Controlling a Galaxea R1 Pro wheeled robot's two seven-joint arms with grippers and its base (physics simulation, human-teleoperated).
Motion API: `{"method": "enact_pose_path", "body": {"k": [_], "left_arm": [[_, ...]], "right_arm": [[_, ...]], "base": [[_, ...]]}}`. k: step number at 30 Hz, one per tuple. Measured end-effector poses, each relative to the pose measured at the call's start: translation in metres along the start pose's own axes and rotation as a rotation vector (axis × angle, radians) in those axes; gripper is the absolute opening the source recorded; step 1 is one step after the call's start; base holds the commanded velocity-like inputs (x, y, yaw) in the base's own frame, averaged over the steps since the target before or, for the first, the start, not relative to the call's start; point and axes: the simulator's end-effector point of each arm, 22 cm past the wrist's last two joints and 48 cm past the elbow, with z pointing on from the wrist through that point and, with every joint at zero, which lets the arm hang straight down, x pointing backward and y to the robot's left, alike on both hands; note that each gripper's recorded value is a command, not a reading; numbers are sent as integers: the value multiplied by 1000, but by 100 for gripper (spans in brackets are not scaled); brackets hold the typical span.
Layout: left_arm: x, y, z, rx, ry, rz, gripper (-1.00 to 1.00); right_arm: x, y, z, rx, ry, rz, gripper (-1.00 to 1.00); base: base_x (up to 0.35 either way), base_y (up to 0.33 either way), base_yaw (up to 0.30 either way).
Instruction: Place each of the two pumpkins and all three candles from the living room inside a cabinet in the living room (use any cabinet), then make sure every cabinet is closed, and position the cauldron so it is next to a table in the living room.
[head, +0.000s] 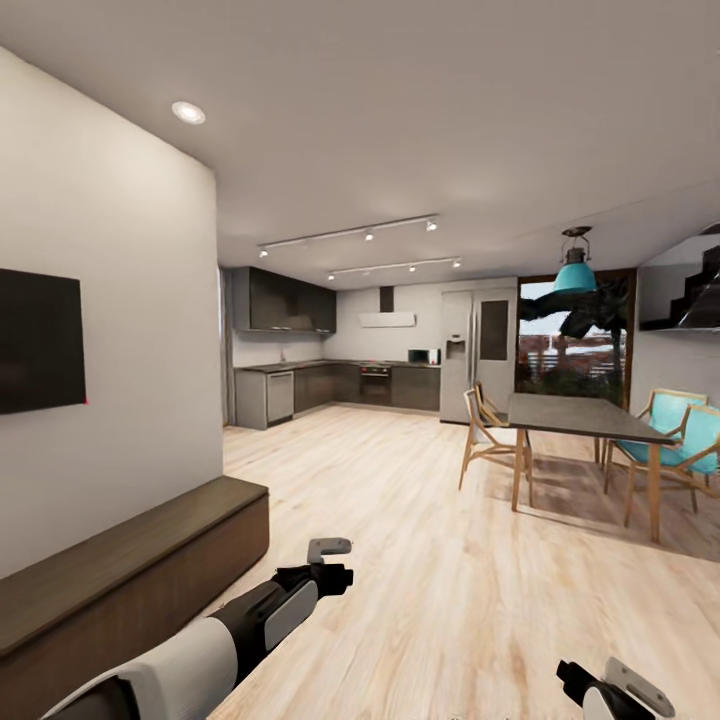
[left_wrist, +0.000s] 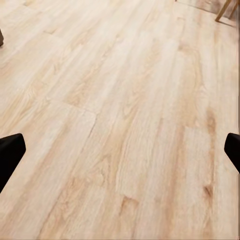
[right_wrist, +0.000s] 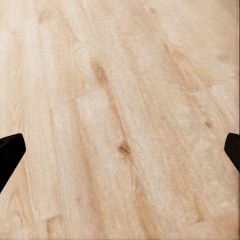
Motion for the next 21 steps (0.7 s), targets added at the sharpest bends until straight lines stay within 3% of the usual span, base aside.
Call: {"method": "enact_pose_path", "body": {"k": [8,21], "left_arm": [[2,-1,1,1,17,-3,100],[-7,-10,-4,18,38,-6,100]], "right_arm": [[-5,10,0,-65,10,-12,100],[-19,10,-7,-57,27,-25,100]], "base": [[0,0,-111],[0,0,-40]]}}
